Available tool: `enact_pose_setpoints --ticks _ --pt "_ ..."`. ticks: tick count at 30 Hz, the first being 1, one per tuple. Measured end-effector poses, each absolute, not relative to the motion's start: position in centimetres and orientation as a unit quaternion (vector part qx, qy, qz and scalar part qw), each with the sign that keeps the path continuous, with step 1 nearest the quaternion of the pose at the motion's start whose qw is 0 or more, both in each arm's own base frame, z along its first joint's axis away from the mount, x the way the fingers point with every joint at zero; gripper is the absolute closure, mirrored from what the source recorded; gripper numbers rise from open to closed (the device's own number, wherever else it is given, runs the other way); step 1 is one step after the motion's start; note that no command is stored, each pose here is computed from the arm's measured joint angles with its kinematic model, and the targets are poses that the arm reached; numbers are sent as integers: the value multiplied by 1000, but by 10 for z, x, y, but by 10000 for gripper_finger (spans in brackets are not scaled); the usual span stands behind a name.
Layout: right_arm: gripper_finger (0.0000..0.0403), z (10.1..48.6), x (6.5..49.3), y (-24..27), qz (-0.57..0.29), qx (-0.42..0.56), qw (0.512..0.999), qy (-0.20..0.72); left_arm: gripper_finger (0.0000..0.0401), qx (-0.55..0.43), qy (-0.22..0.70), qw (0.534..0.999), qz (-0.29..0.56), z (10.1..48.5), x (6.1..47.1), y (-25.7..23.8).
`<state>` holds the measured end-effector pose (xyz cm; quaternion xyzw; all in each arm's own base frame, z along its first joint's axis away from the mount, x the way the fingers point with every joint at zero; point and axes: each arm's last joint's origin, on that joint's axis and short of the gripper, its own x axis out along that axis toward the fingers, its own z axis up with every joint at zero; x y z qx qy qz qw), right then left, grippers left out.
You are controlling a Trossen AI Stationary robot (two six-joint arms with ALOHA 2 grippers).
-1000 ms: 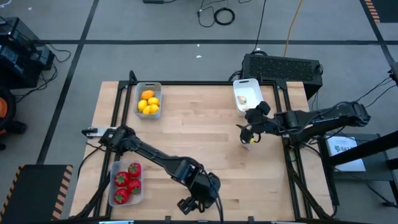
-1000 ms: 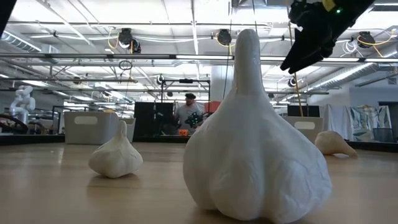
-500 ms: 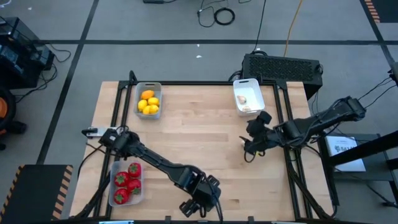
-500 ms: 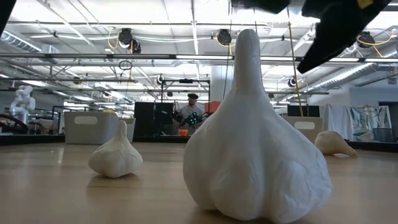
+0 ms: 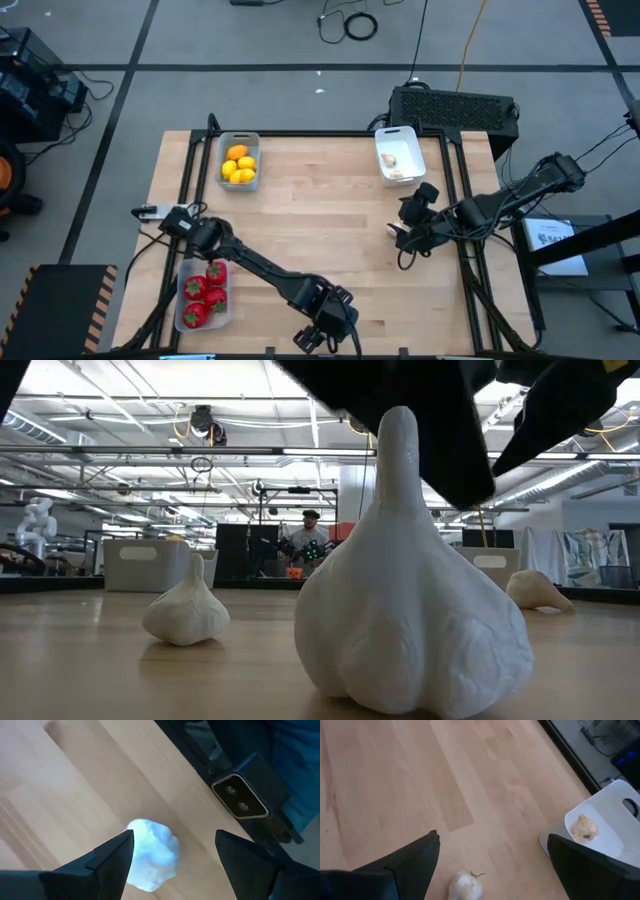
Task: Sort produce into baskets
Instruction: Put the white garlic into the white bin
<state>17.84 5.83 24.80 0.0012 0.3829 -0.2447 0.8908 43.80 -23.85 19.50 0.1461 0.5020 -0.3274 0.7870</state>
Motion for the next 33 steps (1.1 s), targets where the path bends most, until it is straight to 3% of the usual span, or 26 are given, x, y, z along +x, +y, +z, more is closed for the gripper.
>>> enact_pose_setpoints --ticks 8,29,33 --pt "46 248 178 58 -244 2 891 383 138 144 511 781 -328 195 436 -237" --pt "46 248 179 59 -245 6 891 382 376 169 503 780 -331 195 438 -234" --pt "46 248 179 59 -244 6 891 382 392 168 504 782 -326 195 441 -229"
